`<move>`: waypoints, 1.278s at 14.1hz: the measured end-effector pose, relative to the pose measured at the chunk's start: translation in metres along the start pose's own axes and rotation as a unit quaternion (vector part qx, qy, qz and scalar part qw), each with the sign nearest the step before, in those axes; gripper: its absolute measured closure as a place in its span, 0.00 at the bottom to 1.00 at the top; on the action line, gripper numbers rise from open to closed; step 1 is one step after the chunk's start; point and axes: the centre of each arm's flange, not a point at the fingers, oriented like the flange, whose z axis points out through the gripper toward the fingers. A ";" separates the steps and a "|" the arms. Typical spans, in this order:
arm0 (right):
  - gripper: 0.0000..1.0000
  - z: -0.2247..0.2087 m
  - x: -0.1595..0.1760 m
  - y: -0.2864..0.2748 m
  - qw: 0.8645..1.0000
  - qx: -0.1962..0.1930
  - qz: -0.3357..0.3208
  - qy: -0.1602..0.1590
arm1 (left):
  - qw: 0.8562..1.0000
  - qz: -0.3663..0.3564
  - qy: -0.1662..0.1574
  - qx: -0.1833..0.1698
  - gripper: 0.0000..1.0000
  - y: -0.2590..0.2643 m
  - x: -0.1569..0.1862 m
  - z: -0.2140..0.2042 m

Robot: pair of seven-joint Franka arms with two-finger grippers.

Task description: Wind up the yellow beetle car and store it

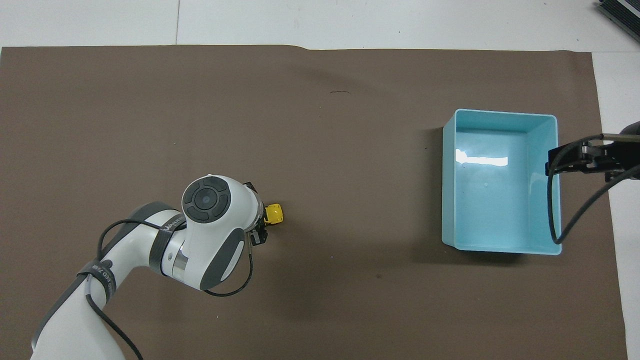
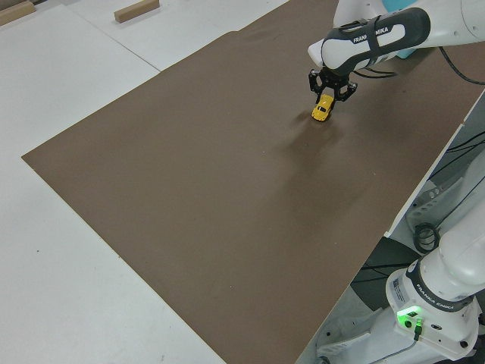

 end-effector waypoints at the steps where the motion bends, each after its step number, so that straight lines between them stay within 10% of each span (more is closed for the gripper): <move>1: 0.00 0.000 0.000 0.000 1.000 0.000 0.000 0.000 | 1.000 -0.004 0.001 0.000 0.56 0.002 0.005 0.000; 18: 0.00 0.000 0.000 0.000 1.000 0.000 0.000 0.000 | 0.999 -0.047 0.012 0.022 0.48 0.031 0.099 -0.006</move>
